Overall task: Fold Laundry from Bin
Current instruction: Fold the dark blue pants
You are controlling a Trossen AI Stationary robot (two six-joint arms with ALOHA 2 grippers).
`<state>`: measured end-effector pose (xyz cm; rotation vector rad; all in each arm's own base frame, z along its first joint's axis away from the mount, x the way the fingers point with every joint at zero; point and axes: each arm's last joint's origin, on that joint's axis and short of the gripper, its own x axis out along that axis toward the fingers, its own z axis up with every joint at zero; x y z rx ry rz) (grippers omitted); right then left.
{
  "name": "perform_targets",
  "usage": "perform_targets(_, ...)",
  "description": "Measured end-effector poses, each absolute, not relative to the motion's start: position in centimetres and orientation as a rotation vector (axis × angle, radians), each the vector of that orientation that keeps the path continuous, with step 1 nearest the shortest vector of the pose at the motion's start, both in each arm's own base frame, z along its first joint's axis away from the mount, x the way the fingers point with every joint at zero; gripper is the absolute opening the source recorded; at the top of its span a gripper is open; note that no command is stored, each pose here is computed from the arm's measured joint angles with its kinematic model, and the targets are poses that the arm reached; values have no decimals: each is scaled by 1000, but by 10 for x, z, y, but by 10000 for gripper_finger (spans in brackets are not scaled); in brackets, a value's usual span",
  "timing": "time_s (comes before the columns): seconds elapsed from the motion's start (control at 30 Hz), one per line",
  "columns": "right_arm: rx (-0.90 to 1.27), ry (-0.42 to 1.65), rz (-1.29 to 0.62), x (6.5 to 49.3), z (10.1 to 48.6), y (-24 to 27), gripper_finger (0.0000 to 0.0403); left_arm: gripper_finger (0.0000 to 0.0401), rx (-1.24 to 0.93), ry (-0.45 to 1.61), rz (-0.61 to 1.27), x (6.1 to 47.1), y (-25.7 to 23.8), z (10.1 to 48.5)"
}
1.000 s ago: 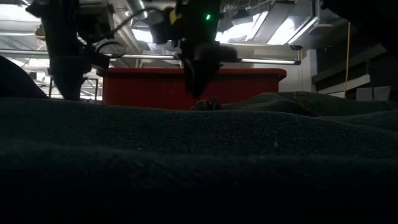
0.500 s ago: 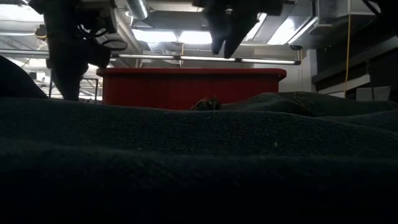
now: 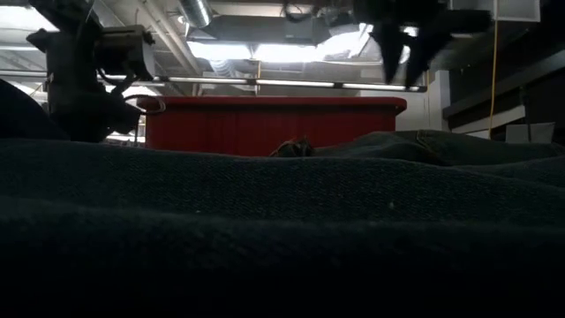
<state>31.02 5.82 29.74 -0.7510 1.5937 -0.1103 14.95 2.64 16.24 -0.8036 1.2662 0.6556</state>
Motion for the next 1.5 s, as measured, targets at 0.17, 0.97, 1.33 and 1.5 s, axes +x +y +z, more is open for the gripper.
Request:
perform_targets(0.17, -645, 1522, -154, 277, 296, 50, 175, 176, -821, 1234, 645, 152, 27, 161)
perform_targets(0.97, -307, 1068, 19, 255, 230, 53, 175, 175, -828, 1242, 705, 168, 31, 144)
perform_targets(1.33, -292, 1000, 17, 261, 233, 54, 175, 26, -817, 1266, 704, 166, 30, 144)
perform_targets(1.5, -262, 961, 5, 264, 235, 55, 175, 8, -853, 1276, 663, 159, 27, 152)
